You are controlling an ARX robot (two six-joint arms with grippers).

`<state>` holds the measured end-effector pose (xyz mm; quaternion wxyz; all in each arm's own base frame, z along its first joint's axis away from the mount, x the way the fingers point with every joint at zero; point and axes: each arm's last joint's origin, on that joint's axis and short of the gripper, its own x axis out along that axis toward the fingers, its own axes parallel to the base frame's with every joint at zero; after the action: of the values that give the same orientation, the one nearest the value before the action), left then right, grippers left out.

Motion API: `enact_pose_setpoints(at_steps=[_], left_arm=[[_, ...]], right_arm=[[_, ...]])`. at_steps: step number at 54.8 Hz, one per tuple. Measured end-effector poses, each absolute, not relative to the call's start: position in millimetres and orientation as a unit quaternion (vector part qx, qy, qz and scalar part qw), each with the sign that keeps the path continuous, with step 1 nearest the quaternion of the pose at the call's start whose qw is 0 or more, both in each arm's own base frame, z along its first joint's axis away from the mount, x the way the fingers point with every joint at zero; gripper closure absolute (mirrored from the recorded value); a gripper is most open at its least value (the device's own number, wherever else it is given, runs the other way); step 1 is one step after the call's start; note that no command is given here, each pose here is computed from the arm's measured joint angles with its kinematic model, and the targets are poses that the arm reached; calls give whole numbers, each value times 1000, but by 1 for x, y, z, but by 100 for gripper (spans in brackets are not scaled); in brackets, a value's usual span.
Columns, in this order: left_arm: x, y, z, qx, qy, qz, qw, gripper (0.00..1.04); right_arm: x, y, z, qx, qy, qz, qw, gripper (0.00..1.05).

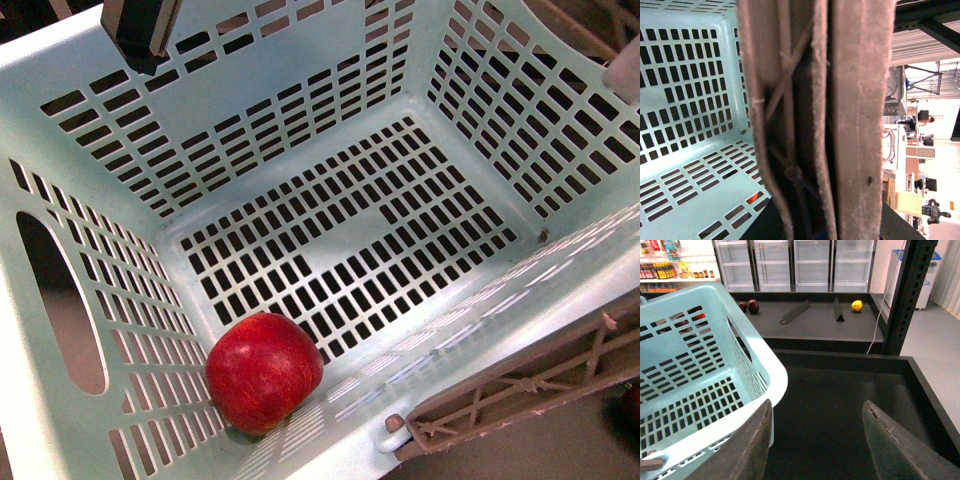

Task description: Pick apple with right arm and hold basket with left

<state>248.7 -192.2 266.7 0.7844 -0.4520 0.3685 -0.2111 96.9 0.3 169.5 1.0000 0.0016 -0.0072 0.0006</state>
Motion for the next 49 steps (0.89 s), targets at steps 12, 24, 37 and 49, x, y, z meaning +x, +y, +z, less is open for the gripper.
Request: enact_pose_setpoints(at_steps=[12, 24, 37, 49], left_arm=[[249, -192, 267, -452, 368, -211, 785, 88], [249, -192, 269, -453, 355, -139, 806, 88], [271, -166, 273, -486, 270, 0, 831, 88], [296, -131, 264, -543, 232, 60, 805, 88]], right_arm=[[97, 0, 170, 2, -7, 1, 1000, 7], [97, 0, 170, 2, -7, 1, 1000, 9], [97, 0, 170, 2, -7, 0, 1000, 9], [97, 0, 170, 2, -7, 1, 1000, 9]])
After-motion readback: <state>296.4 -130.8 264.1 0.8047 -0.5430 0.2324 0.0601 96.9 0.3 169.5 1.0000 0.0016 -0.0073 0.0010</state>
